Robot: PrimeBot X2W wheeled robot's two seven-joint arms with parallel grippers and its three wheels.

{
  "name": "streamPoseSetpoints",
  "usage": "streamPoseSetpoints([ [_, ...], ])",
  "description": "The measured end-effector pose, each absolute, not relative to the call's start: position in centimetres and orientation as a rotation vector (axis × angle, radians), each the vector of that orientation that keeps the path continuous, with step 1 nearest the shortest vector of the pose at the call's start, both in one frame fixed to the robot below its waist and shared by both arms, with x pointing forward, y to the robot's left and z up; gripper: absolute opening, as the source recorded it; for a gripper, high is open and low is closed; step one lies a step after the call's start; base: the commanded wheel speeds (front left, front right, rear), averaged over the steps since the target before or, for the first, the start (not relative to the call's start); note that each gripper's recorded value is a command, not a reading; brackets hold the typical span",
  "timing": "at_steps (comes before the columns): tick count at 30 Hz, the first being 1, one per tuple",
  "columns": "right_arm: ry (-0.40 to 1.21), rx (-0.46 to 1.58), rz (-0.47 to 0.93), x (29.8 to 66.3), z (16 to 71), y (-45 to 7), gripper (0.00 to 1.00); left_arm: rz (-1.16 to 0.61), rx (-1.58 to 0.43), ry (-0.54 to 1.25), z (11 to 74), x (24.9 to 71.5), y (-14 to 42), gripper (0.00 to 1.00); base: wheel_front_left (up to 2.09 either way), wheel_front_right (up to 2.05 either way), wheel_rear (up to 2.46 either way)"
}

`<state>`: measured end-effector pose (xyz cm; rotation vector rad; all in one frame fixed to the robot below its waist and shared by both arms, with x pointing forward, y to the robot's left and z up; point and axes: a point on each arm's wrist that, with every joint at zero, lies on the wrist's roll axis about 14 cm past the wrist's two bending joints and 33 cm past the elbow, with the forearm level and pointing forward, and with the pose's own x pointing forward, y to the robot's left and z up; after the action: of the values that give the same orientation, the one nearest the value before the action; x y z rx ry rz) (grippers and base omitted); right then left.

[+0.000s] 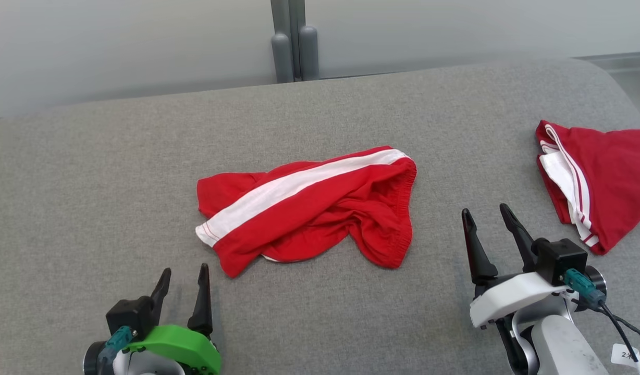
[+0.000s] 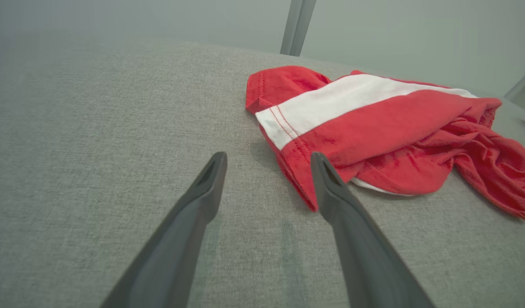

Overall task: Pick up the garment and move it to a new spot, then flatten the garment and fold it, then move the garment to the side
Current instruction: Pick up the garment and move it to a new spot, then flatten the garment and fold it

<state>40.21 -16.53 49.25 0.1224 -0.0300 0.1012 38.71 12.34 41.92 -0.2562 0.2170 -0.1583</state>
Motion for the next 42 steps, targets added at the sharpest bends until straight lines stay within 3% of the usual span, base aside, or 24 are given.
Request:
streamPoseSetpoints([
  [11, -0.056, 0.130, 0.065, 38.0, 50.1, -17.7, 1.00, -0.074, -0.242, 0.139, 44.0, 36.9, 15.3, 1.00, 0.00, 0.00, 0.00],
  [24, -0.032, 0.141, 0.060, 37.9, 49.2, -17.7, 1.00, -0.112, -0.255, 0.166, 43.3, 36.3, 13.8, 1.00, 0.00, 0.00, 0.00],
  [32, -0.024, 0.120, 0.122, 40.8, 49.2, -15.7, 1.00, -0.136, -0.270, 0.140, 44.2, 38.4, 13.0, 1.00, 0.00, 0.00, 0.00],
  [42, 0.048, 0.168, 0.155, 47.0, 47.3, -13.8, 1.00, -0.065, -0.270, 0.140, 43.9, 38.4, 15.4, 1.00, 0.00, 0.00, 0.00],
])
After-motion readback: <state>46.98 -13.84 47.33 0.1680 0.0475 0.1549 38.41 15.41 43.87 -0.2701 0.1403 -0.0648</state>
